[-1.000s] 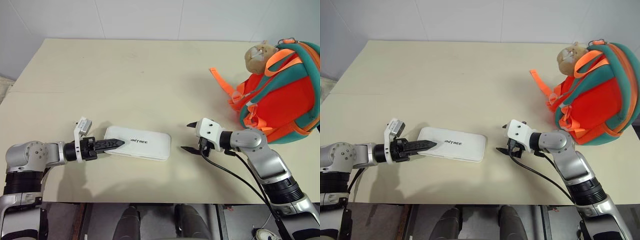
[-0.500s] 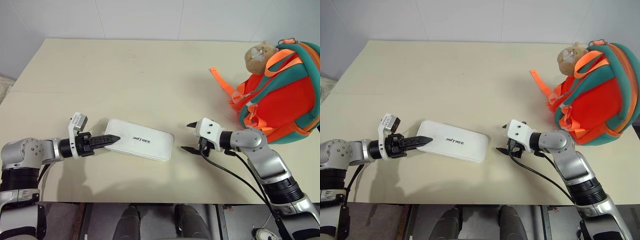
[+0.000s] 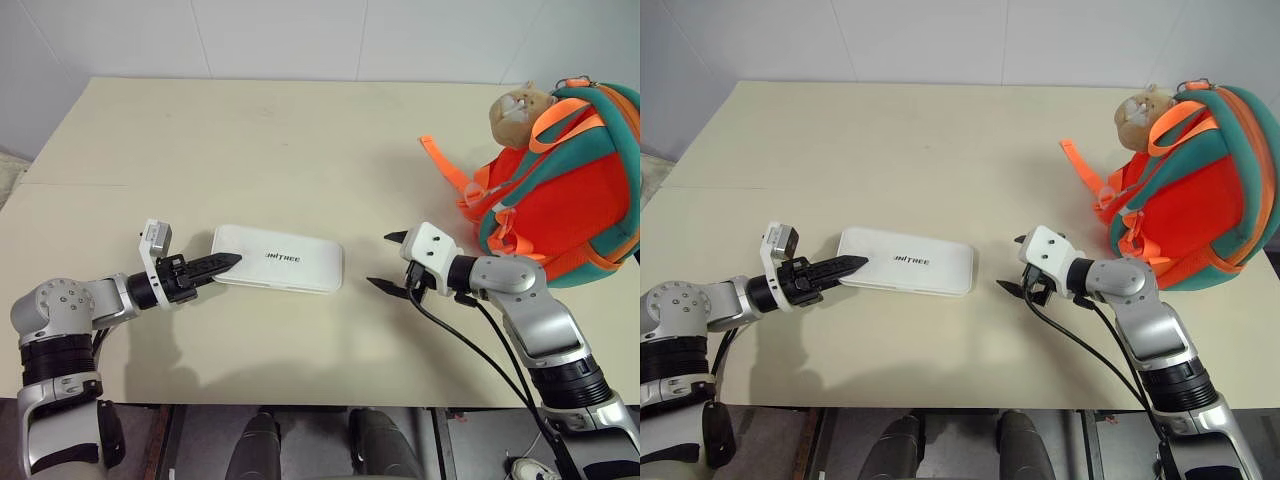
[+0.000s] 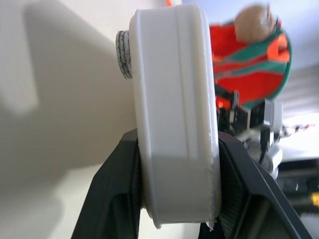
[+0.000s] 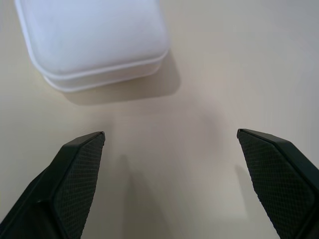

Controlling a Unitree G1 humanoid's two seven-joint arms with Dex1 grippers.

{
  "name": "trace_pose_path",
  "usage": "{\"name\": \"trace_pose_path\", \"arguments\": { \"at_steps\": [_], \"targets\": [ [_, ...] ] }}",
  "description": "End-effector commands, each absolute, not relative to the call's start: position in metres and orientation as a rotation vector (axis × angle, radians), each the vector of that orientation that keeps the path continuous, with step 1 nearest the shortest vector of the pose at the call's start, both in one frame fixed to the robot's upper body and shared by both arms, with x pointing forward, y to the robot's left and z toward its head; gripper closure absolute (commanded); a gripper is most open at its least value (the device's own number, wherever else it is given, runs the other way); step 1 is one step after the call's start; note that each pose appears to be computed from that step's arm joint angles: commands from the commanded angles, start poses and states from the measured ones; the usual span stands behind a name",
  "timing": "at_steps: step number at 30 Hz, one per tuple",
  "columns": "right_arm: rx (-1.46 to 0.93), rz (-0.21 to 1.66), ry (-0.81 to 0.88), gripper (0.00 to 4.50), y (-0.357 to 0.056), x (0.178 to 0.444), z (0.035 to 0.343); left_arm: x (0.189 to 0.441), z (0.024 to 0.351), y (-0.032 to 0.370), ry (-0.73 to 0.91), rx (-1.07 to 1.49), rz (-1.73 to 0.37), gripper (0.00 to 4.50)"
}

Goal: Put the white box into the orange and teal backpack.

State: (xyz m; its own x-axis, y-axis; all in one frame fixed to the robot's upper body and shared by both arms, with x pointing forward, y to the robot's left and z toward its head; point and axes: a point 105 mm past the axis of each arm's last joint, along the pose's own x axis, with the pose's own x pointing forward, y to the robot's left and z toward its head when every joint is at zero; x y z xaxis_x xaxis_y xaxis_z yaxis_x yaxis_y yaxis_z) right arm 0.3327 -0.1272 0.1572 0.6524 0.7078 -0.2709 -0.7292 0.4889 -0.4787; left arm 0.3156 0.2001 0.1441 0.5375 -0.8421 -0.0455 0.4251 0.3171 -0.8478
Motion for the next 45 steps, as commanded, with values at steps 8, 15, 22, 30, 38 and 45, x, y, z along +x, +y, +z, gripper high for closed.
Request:
{"name": "trace_pose_path", "arguments": {
  "at_steps": [8, 15, 22, 30, 38, 45],
  "targets": [
    [-0.388, 0.576, -0.118, 0.00, -0.167, 0.318, 0.197, 0.314, 0.185, 0.180, 0.284, -0.936, -0.949, 2.96],
    [-0.306, 0.359, -0.160, 0.00, -0.206, 0.307, 0.206, 0.306, 0.194, 0.168, 0.183, -0.933, -0.985, 2.97],
    [-0.282, 0.222, -0.173, 0.00, -0.226, 0.304, 0.204, 0.305, 0.194, 0.161, 0.196, -0.942, -1.006, 2.97],
    [-0.240, 0.093, -0.213, 0.00, -0.244, 0.324, 0.209, 0.306, 0.196, 0.158, 0.212, -0.941, -1.020, 2.97],
    [-0.208, -0.027, -0.258, 0.00, -0.261, 0.357, 0.218, 0.303, 0.197, 0.157, 0.217, -0.940, -1.023, 2.97],
    [-0.152, -0.121, -0.305, 0.00, -0.268, 0.382, 0.229, 0.299, 0.200, 0.160, 0.200, -0.939, -1.010, 2.97]
  ]
}}
